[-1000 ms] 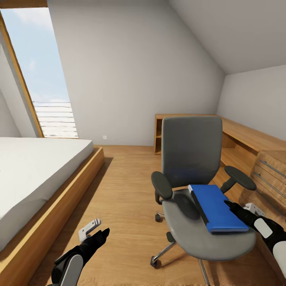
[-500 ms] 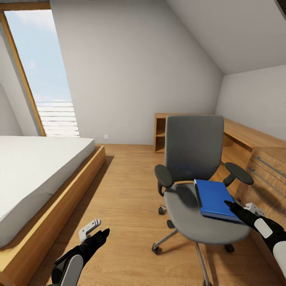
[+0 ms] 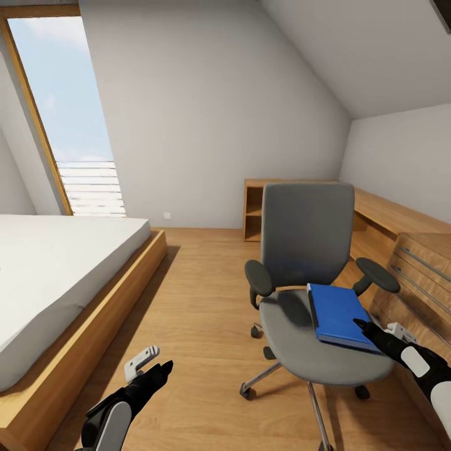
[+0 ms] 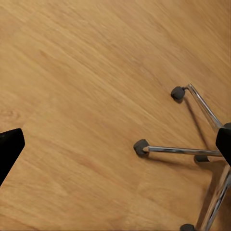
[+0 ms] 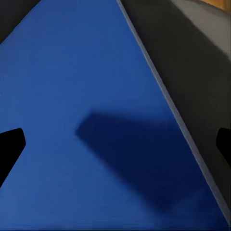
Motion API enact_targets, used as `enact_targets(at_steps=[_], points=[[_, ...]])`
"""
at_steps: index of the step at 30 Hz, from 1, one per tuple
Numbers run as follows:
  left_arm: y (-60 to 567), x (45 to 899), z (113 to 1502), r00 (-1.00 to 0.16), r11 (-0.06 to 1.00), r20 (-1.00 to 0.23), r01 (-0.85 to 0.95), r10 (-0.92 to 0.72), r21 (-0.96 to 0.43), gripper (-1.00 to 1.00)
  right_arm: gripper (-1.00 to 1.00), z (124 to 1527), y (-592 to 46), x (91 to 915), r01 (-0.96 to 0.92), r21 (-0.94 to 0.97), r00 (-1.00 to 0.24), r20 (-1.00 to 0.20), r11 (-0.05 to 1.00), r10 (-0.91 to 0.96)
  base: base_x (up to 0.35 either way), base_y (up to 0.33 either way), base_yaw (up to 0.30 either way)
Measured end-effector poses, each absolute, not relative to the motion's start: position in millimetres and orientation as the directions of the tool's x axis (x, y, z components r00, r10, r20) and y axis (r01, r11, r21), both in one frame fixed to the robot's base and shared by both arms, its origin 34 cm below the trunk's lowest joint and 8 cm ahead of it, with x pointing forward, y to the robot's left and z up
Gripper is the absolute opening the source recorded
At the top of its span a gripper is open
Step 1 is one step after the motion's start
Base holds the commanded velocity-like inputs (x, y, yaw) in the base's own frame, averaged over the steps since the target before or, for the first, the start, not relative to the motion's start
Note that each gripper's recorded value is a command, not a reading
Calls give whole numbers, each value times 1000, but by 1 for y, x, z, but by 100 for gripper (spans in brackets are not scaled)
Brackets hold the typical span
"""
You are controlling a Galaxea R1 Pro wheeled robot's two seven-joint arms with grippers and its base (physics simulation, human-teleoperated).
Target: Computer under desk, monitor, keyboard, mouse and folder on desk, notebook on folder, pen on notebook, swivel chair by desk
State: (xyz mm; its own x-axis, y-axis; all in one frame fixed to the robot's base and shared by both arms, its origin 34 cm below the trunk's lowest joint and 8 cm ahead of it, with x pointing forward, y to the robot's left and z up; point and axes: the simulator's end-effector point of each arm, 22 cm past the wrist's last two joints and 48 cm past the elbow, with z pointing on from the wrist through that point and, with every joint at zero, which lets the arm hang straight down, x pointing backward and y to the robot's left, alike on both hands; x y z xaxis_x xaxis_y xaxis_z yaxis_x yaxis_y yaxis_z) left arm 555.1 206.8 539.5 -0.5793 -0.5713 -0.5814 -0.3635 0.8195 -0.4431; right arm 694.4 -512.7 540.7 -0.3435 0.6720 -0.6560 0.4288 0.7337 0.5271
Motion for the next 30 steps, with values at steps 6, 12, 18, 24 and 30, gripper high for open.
enact_targets(at_steps=[6,12,18,24,30], points=[[207,558,552,-580,819,-581,-364,-571,-443,100,100,551,-513,696,430,515,-354,-659,741,663,0,0,0],[207,561,565,-580,819,-581,-364,-571,-443,100,100,564,-513,698,430,515,-354,-659,741,663,0,0,0],[207,563,578,-581,820,-580,-364,-571,-442,100,100,576,-513,701,430,515,-354,-659,742,663,0,0,0],[207,566,590,-581,820,-580,-364,-571,-442,100,100,589,-513,704,430,515,-354,-659,741,663,0,0,0],[207,568,603,-581,820,-580,-365,-571,-442,100,100,602,-513,706,430,515,-355,-659,741,663,0,0,0]])
